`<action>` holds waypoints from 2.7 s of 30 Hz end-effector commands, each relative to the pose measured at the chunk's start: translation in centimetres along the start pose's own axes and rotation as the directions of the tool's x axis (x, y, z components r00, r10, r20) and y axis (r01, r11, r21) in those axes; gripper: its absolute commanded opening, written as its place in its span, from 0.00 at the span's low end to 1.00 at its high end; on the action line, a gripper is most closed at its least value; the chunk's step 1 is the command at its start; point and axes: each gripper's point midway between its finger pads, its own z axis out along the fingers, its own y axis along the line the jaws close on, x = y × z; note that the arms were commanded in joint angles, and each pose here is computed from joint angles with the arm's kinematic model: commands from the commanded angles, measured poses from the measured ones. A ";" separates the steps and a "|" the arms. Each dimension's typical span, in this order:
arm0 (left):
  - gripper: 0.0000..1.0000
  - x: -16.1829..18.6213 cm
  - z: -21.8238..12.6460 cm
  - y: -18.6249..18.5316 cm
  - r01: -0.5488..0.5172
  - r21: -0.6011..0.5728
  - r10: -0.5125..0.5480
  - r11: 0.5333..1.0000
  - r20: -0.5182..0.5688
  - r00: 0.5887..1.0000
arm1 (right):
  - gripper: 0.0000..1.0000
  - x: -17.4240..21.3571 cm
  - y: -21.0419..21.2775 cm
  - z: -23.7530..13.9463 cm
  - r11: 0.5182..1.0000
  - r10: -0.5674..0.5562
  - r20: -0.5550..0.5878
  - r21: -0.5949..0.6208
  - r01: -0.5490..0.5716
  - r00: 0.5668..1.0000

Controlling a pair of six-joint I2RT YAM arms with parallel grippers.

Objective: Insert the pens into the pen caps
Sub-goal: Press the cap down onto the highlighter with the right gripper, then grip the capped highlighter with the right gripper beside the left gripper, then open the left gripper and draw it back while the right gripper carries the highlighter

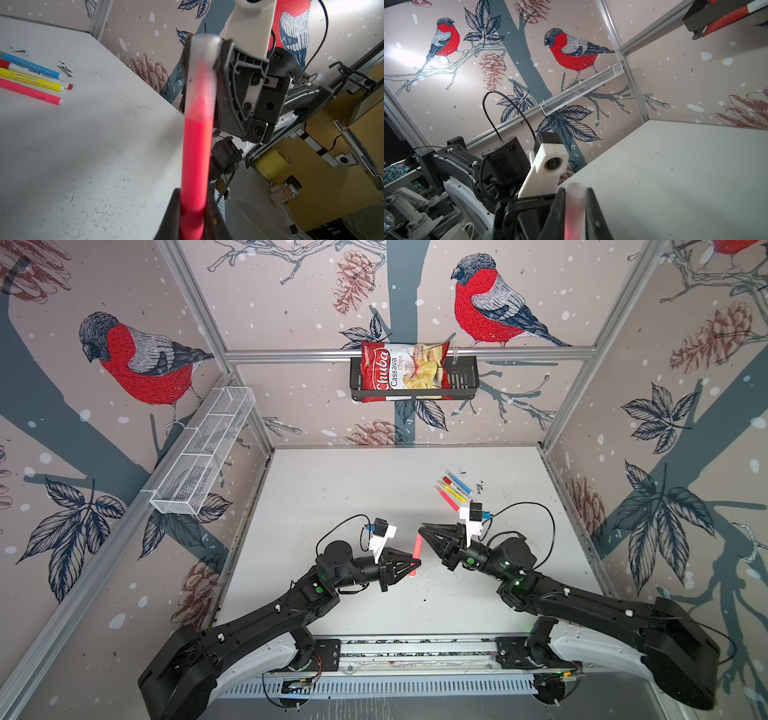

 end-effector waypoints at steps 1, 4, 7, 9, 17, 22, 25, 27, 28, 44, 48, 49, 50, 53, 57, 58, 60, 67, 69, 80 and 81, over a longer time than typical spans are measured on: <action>0.00 -10.5 -2.4 -4.6 -0.188 0.040 0.153 0.981 0.426 0.891 | 0.00 9.0 0.6 -1.6 0.993 0.079 -0.367 -0.049 -0.104 0.927; 0.00 -10.8 -2.5 -4.8 -0.194 0.045 0.156 0.980 0.432 0.888 | 0.00 9.4 0.9 -1.6 0.992 0.070 -0.380 -0.067 -0.103 0.922; 0.00 -11.1 -2.5 -5.1 -0.201 0.047 0.161 0.978 0.433 0.887 | 0.00 9.6 0.9 -1.6 0.993 0.069 -0.392 -0.065 -0.102 0.917; 0.00 -11.1 -2.4 -5.0 -0.205 0.043 0.168 0.978 0.427 0.888 | 0.00 9.4 0.9 -1.5 0.993 0.067 -0.390 -0.064 -0.100 0.918; 0.00 -8.6 -1.0 -1.7 -0.178 -0.052 0.186 0.983 0.325 0.927 | 0.35 6.1 1.3 -0.2 0.998 0.015 -0.343 -0.048 -0.034 0.939; 0.00 -6.6 -0.6 0.2 -0.143 -0.085 0.162 0.986 0.281 0.946 | 0.64 2.5 1.1 -0.5 0.999 -0.039 -0.248 -0.002 0.039 0.968; 0.00 -6.0 -0.6 0.7 -0.135 -0.094 0.156 0.986 0.271 0.950 | 0.65 1.3 1.1 -1.0 0.998 -0.059 -0.220 0.017 0.064 0.974; 0.00 -5.8 -0.6 0.8 -0.132 -0.098 0.153 0.986 0.265 0.952 | 0.64 0.9 1.1 -1.1 0.997 -0.071 -0.220 0.024 0.078 0.973; 0.00 -5.7 -0.6 0.9 -0.131 -0.100 0.154 0.986 0.265 0.952 | 0.64 0.7 1.1 -1.2 0.996 -0.075 -0.222 0.026 0.083 0.972; 0.00 -4.8 0.7 0.8 -0.155 -0.129 0.180 0.979 0.210 0.961 | 0.52 -0.8 0.1 1.5 0.987 -0.131 -0.293 0.049 0.152 0.947; 0.00 -4.8 0.8 0.7 -0.163 -0.134 0.189 0.977 0.207 0.960 | 0.45 -0.3 -0.1 2.1 0.989 -0.122 -0.312 0.043 0.142 0.942; 0.00 -4.8 0.9 0.7 -0.163 -0.135 0.189 0.977 0.208 0.960 | 0.42 -0.2 -0.2 2.2 0.989 -0.118 -0.315 0.045 0.138 0.942; 0.00 -4.8 0.9 0.8 -0.162 -0.137 0.188 0.977 0.206 0.960 | 0.38 -0.1 -0.2 2.2 0.990 -0.115 -0.318 0.044 0.136 0.941; 0.00 -4.7 0.9 0.9 -0.164 -0.142 0.191 0.976 0.205 0.960 | 0.26 0.0 -0.3 2.1 0.990 -0.113 -0.320 0.047 0.135 0.941; 0.00 -4.7 0.9 1.0 -0.161 -0.146 0.189 0.976 0.207 0.960 | 0.09 0.0 -0.6 2.1 0.989 -0.111 -0.321 0.060 0.137 0.941; 0.00 -4.6 0.9 1.2 -0.156 -0.151 0.185 0.976 0.204 0.961 | 0.07 0.1 -0.6 2.1 0.989 -0.111 -0.323 0.061 0.137 0.940; 0.05 -4.6 0.9 1.4 -0.149 -0.161 0.180 0.976 0.201 0.963 | 0.04 0.0 -0.9 2.1 0.987 -0.112 -0.323 0.076 0.144 0.940; 0.50 -4.3 0.3 3.5 -0.141 -0.291 0.194 0.946 0.159 0.968 | 0.04 -0.1 -5.4 1.6 0.942 -0.061 -0.370 0.286 0.176 0.927; 0.52 -4.2 -0.5 4.2 -0.138 -0.343 0.201 0.929 0.156 0.967 | 0.04 0.0 -7.1 1.2 0.920 -0.035 -0.401 0.344 0.186 0.915; 0.54 -4.0 -7.0 7.7 -0.080 -0.624 0.269 0.778 0.215 0.939 | 0.05 3.5 -18.7 -1.6 0.727 0.115 -0.636 0.577 0.372 0.763; 0.54 -4.0 -7.6 8.1 -0.073 -0.649 0.275 0.757 0.214 0.937 | 0.05 4.0 -19.5 -1.5 0.720 0.130 -0.656 0.578 0.384 0.743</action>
